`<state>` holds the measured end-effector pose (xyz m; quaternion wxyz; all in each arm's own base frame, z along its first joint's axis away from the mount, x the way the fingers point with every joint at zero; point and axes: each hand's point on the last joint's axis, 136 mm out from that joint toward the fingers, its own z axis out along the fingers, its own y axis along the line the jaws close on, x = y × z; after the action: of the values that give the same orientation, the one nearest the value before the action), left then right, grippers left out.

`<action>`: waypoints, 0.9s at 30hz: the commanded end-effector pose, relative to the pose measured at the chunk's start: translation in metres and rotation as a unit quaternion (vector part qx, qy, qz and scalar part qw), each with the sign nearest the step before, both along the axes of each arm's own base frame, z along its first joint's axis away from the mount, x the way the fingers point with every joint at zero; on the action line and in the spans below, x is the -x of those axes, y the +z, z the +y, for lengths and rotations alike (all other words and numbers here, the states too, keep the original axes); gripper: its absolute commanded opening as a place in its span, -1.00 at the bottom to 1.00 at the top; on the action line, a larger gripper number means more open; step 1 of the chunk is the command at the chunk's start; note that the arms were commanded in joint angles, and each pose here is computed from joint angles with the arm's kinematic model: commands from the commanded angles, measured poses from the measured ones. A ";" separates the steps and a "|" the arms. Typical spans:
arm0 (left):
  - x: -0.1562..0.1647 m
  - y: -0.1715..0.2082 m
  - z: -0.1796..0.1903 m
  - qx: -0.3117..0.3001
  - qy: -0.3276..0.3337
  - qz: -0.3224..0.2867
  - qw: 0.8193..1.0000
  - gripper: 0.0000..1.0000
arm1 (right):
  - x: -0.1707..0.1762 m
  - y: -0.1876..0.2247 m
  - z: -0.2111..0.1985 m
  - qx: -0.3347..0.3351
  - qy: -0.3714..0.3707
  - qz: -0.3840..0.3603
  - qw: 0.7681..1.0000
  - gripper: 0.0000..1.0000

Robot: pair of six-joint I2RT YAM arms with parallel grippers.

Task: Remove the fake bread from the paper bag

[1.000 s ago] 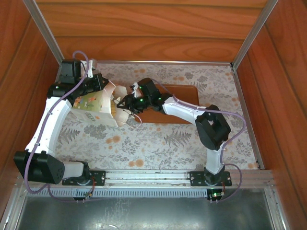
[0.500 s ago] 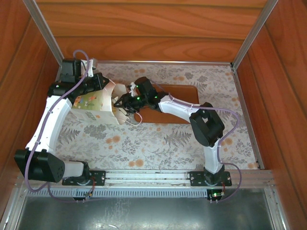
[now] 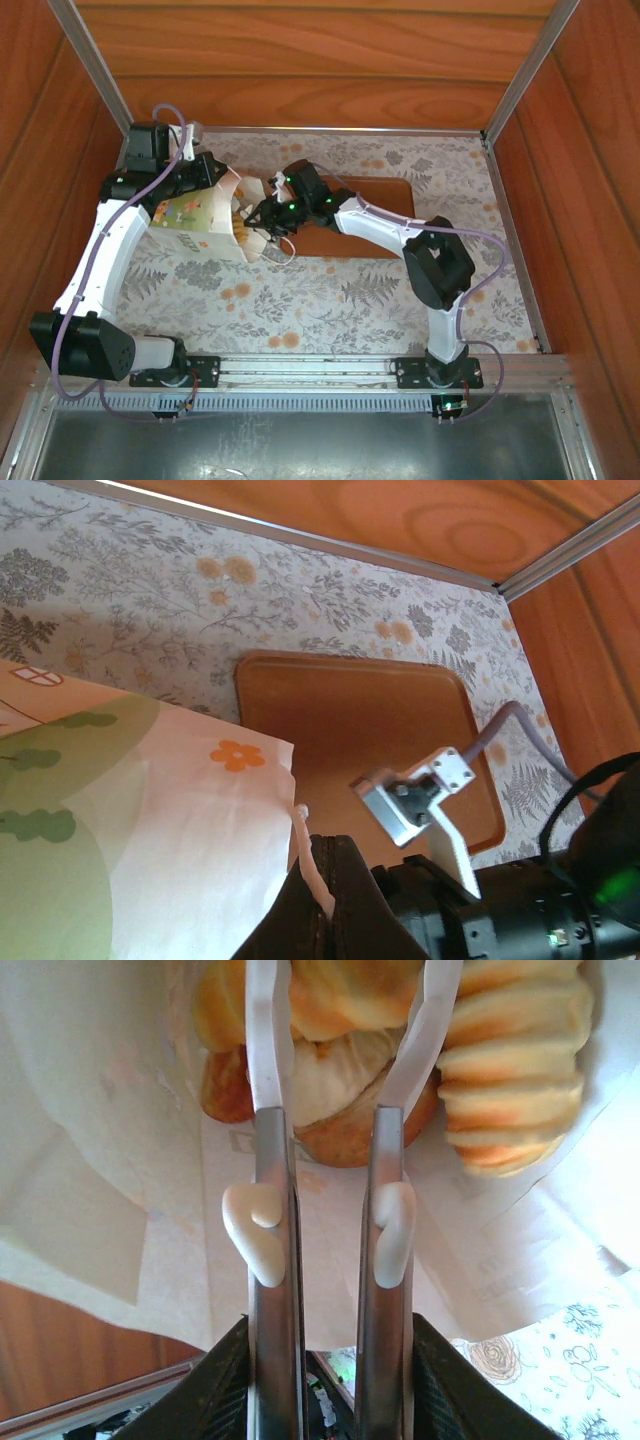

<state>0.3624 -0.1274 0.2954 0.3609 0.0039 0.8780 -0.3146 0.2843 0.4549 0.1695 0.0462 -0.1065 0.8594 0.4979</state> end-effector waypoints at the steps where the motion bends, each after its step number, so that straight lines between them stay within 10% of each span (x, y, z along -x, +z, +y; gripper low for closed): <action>1: -0.004 0.012 0.003 -0.001 0.005 -0.022 1.000 -1.00 | -0.002 0.030 -0.007 -0.016 0.016 -0.057 0.998 -0.52; 27: -0.003 0.009 0.002 0.000 0.004 -0.020 1.000 -1.00 | 0.027 0.041 -0.066 0.070 0.074 -0.140 0.985 -0.55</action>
<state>0.3625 -0.1274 0.2955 0.3611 0.0039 0.8779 -0.3144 0.2628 0.4043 0.2037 0.1026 -0.2140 0.8685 0.4352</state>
